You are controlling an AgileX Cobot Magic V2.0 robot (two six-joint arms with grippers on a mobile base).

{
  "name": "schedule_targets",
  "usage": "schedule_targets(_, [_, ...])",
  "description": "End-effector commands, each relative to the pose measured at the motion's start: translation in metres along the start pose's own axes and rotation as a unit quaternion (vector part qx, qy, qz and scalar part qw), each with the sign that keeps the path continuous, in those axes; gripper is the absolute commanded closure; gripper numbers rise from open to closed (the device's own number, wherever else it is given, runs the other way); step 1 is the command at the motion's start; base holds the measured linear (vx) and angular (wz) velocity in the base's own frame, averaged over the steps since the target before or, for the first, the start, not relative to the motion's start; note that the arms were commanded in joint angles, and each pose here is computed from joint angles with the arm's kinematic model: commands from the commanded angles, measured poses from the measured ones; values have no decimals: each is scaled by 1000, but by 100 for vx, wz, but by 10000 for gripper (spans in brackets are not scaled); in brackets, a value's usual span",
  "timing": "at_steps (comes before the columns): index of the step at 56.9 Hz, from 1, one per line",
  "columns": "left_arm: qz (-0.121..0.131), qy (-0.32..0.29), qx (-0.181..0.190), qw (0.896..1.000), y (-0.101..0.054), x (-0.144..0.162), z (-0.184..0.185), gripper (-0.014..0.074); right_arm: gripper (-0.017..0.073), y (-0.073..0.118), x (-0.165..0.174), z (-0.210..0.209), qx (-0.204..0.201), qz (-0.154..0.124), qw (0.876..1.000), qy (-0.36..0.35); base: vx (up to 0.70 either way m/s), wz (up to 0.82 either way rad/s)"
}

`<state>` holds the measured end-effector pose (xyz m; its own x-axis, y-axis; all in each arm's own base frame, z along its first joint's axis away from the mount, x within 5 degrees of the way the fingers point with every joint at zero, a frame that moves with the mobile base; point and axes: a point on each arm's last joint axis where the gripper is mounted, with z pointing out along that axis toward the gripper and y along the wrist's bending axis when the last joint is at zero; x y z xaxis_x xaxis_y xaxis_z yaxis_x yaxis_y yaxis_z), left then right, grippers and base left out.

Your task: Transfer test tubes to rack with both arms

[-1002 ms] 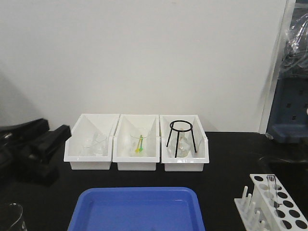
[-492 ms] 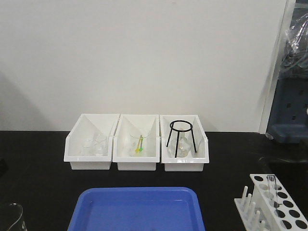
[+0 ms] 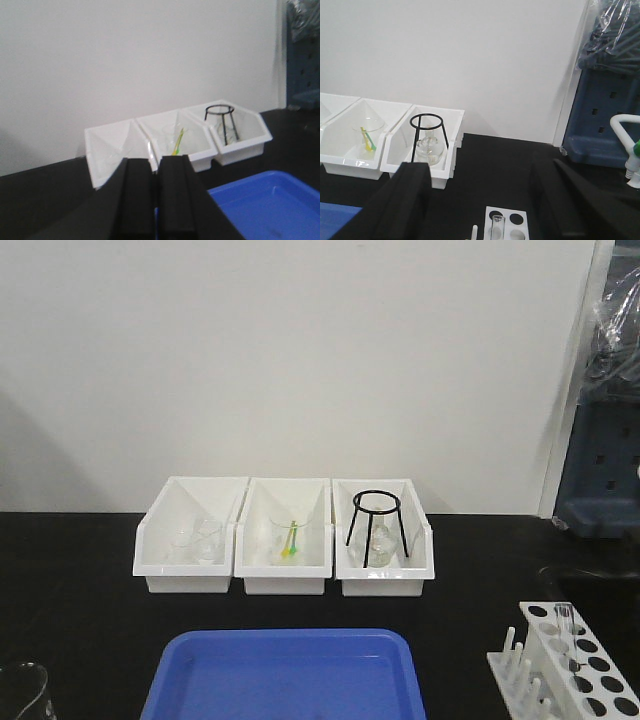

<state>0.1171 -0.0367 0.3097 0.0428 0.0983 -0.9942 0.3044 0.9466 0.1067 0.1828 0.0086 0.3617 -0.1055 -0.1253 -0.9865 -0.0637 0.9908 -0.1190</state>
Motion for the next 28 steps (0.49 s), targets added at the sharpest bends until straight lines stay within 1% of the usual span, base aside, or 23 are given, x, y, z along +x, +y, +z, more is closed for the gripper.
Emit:
schedule_targets(1, [13,-14,-29,999,5,-2,-16,571,69,-4,-20,-5,15,-6,998,-61,0,0])
schedule_targets(2, [13,-14,-38,999,7,0,-20,603,69,-4,-20,-5,15,-6,998,-61,0,0])
schedule_targets(4, [15,-11,-55,998,9,6,-27,601,69,-4,-20,-5,15,-6,998,-61,0,0])
schedule_targets(9, [4,-13,-94,996,12,21,-43,599,69,-4,-20,-5,15,-6,998,-61,0,0])
schedule_targets(16, [5,-29,-139,990,12,43,-61,599,69,-4,-20,-5,15,-6,998,-61,0,0])
schedule_targets(19, [5,-29,-149,988,11,54,-65,599,69,-4,-20,-5,15,-6,998,-61,0,0])
schedule_targets(23, [-6,-32,-159,987,9,69,-69,599,69,-4,-20,-5,15,-6,998,-61,0,0])
schedule_targets(28, [-19,-39,-162,986,7,84,-73,599,69,-4,-20,-5,15,-6,998,-61,0,0])
